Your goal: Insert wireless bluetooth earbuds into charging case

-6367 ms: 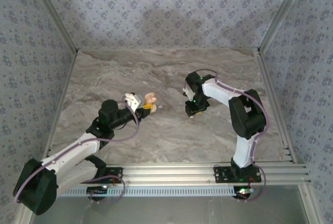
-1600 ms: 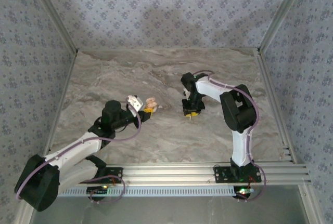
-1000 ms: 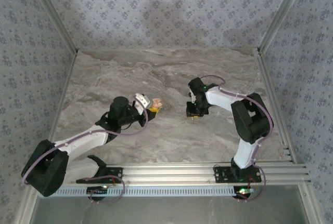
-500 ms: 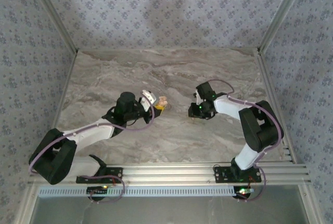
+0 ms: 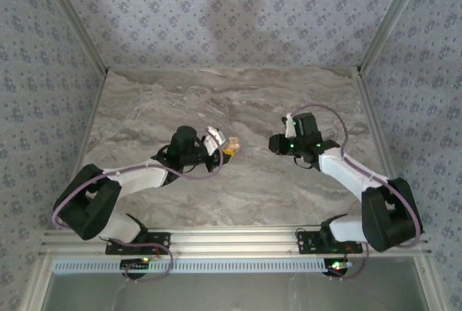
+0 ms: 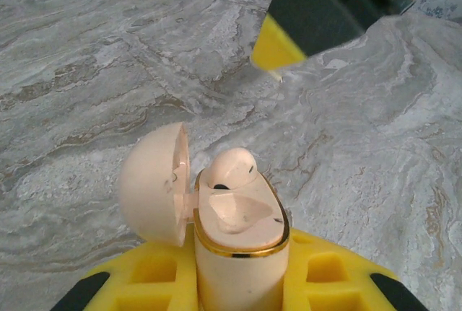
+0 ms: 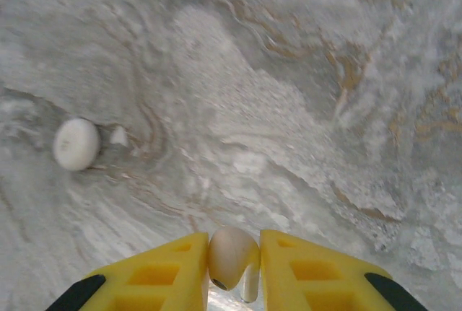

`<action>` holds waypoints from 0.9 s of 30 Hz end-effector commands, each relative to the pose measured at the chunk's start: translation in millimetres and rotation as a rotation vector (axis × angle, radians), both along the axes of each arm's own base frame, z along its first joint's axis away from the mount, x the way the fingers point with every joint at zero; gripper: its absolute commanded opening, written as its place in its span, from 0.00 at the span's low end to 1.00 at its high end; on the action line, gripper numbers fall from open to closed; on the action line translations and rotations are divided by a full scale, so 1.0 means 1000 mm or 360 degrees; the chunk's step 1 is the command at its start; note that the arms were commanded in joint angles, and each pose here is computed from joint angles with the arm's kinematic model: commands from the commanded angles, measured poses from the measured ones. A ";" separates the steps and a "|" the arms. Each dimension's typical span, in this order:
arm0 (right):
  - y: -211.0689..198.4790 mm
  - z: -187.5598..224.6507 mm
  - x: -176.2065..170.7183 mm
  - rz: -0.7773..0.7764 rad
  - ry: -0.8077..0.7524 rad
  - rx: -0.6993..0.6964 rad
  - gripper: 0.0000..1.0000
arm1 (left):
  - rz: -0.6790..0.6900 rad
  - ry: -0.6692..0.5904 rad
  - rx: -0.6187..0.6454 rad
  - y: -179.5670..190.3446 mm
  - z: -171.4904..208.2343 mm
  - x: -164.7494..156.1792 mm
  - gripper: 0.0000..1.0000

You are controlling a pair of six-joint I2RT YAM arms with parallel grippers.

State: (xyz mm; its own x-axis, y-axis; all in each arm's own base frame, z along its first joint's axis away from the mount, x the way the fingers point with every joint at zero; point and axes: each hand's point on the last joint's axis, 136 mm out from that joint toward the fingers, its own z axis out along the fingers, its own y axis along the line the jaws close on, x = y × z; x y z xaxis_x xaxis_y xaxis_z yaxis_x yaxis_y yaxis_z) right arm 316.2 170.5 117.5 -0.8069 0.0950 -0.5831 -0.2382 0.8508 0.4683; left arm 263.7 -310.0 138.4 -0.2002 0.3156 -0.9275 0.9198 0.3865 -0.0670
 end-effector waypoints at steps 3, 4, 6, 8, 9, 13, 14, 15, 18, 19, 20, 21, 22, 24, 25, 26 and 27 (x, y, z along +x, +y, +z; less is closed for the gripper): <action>0.013 0.050 -0.005 0.0140 -0.0304 0.0172 0.26 | -0.0108 -0.0125 -0.0099 -0.026 0.019 0.003 0.12; 0.015 0.056 -0.007 0.0156 -0.0334 0.0194 0.26 | -0.0111 -0.0129 -0.0106 -0.030 0.018 0.004 0.12; 0.019 0.069 -0.011 0.0194 -0.0411 0.0256 0.27 | -0.0111 -0.0132 -0.0128 -0.036 0.019 0.005 0.12; 0.023 0.080 -0.013 0.0218 -0.0476 0.0304 0.27 | -0.0119 -0.0140 -0.0152 -0.043 0.021 0.006 0.12; 0.025 0.086 -0.014 0.0236 -0.0506 0.0328 0.27 | -0.0119 -0.0140 -0.0162 -0.046 0.021 0.006 0.12; 0.032 0.101 -0.018 0.0279 -0.0585 0.0395 0.27 | -0.0119 -0.0149 -0.0201 -0.056 0.024 0.007 0.12; 0.033 0.104 -0.019 0.0289 -0.0600 0.0409 0.27 | -0.0121 -0.0150 -0.0209 -0.059 0.025 0.007 0.12; 0.034 0.107 -0.019 0.0295 -0.0617 0.0421 0.27 | -0.0120 -0.0153 -0.0217 -0.061 0.025 0.008 0.12; 0.038 0.114 -0.023 0.0322 -0.0655 0.0462 0.27 | -0.0119 -0.0155 -0.0248 -0.065 0.028 0.009 0.12; 0.039 0.116 -0.024 0.0330 -0.0662 0.0474 0.27 | -0.0119 -0.0155 -0.0258 -0.067 0.029 0.009 0.12; 0.040 0.116 -0.025 0.0335 -0.0668 0.0481 0.27 | -0.0122 -0.0152 -0.0265 -0.068 0.029 0.009 0.12; 0.041 0.116 -0.027 0.0344 -0.0670 0.0488 0.27 | -0.0121 -0.0152 -0.0274 -0.069 0.031 0.010 0.12; 0.041 0.116 -0.027 0.0344 -0.0671 0.0494 0.27 | -0.0124 -0.0151 -0.0279 -0.070 0.031 0.009 0.12; 0.043 0.116 -0.029 0.0351 -0.0678 0.0515 0.28 | -0.0123 -0.0148 -0.0292 -0.071 0.033 0.010 0.12; 0.044 0.116 -0.029 0.0349 -0.0682 0.0524 0.28 | -0.0122 -0.0152 -0.0300 -0.072 0.034 0.010 0.12; 0.045 0.116 -0.030 0.0350 -0.0685 0.0531 0.27 | -0.0121 -0.0152 -0.0306 -0.072 0.035 0.011 0.12; 0.046 0.115 -0.030 0.0350 -0.0686 0.0536 0.28 | -0.0121 -0.0154 -0.0311 -0.072 0.036 0.011 0.12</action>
State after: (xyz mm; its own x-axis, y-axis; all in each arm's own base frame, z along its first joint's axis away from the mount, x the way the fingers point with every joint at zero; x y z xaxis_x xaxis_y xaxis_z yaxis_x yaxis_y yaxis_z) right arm 290.4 211.7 222.7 -0.5503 0.1660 -0.8183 -0.5913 0.6145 0.5223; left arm 269.3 -371.4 150.5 -0.1347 0.2067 -0.9691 0.9472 0.3142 -0.0647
